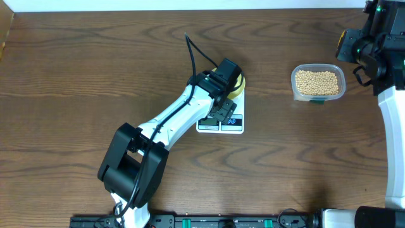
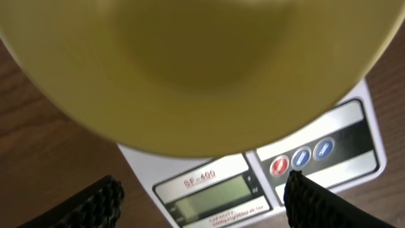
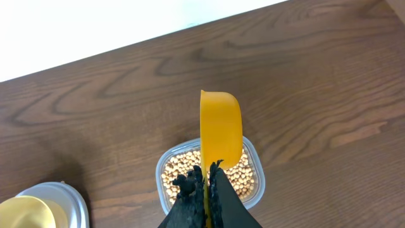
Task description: Scoop item into bowl and weigh 50g on scale
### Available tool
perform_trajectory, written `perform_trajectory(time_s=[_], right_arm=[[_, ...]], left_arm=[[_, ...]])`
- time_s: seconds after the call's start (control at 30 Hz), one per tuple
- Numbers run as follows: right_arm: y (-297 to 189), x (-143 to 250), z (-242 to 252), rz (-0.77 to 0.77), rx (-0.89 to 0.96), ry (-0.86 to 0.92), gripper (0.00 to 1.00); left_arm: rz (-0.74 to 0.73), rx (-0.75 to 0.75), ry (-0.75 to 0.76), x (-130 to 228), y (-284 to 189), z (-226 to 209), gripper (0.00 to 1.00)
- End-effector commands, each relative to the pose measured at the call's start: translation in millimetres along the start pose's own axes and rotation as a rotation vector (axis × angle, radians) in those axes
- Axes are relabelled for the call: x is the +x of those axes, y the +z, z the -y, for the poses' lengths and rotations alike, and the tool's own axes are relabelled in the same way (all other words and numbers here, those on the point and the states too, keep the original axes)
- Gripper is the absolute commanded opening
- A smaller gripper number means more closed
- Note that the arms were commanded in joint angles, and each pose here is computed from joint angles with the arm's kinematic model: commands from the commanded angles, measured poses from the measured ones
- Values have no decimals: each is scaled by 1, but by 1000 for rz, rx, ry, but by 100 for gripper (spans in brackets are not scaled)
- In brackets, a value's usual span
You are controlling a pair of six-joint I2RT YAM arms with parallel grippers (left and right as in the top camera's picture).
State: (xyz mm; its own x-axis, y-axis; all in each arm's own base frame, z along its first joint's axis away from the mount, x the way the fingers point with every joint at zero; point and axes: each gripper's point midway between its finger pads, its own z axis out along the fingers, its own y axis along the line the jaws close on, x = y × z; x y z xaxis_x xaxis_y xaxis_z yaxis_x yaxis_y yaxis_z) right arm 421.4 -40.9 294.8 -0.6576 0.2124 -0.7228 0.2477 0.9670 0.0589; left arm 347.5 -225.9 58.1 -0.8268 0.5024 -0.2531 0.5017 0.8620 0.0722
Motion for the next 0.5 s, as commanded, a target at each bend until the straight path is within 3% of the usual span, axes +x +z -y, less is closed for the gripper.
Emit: perform_trajectory(time_s=[0.0,0.37,0.47], right_arm=[[-5,-8,-1,18,-7,-8,1],[-4,2,1,-20,3,-18,1],[-4,5,2,-30,5,-39,1]], left_arm=[[3,-20,11,-1,4,-3,83],[20,-19,9,-5,4,-2,83],[-38,-35,14,9,4,-6,83]])
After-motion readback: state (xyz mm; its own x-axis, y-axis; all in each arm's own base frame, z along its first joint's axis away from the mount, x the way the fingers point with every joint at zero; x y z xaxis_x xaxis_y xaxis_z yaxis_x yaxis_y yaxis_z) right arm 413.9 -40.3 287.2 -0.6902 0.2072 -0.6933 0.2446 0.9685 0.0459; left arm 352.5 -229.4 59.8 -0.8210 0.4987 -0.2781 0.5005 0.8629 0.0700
